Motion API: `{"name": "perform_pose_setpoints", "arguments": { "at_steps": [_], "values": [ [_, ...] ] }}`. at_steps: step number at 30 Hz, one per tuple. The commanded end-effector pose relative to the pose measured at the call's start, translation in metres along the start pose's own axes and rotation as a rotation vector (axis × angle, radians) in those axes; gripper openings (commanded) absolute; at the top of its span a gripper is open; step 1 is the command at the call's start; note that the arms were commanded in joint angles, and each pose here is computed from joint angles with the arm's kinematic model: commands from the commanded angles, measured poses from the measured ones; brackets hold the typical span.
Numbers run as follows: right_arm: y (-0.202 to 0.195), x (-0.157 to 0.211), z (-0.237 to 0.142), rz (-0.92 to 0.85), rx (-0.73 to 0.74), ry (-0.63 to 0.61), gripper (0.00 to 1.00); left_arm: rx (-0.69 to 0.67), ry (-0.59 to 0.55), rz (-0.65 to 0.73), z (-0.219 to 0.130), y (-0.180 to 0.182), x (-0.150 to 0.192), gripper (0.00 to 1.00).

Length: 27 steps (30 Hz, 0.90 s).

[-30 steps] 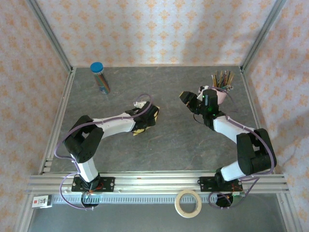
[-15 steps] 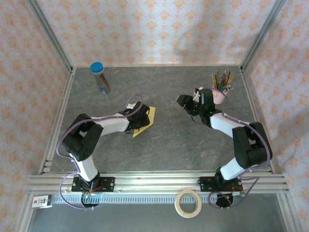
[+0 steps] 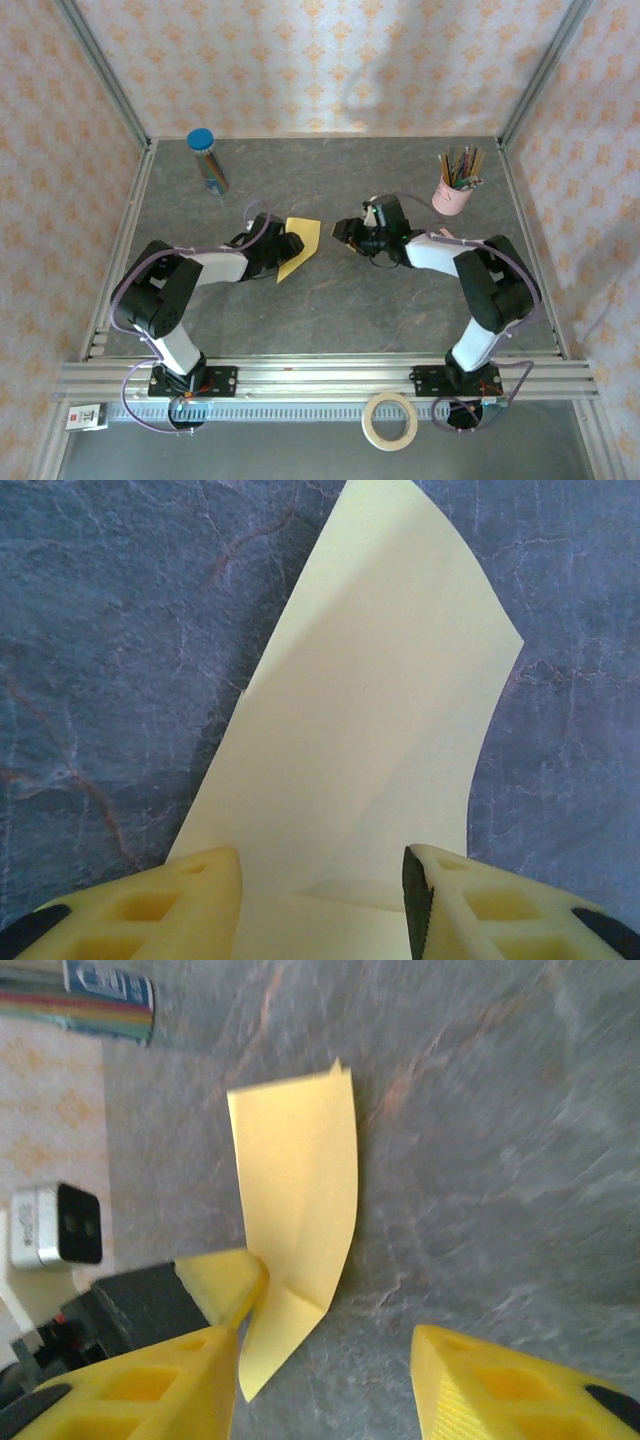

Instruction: Fold a paper plane with a square sheet of paper (pick it up from the middle)

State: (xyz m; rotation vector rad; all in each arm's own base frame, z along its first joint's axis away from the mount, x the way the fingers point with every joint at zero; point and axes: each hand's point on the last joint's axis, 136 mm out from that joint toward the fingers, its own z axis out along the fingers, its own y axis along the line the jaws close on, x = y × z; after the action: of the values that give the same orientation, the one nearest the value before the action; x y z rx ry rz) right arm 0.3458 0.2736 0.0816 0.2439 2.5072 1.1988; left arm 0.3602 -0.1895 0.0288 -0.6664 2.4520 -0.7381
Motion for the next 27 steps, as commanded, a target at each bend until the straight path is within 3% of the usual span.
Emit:
{"name": "perform_pose_setpoints", "arguments": {
  "at_steps": [1,11,27],
  "values": [
    [0.008,0.011,0.011,0.034,0.000,0.037,0.45,-0.045,0.056,-0.039,0.002,0.021,0.016,0.47],
    [0.009,0.042,0.039,0.086,0.028,0.126,0.39,-0.054,0.058,-0.045,0.003,0.025,0.017,0.43],
    [0.009,0.049,0.070,0.124,0.022,0.185,0.28,-0.049,0.064,-0.045,0.002,0.026,0.017,0.43]
  ]
}}
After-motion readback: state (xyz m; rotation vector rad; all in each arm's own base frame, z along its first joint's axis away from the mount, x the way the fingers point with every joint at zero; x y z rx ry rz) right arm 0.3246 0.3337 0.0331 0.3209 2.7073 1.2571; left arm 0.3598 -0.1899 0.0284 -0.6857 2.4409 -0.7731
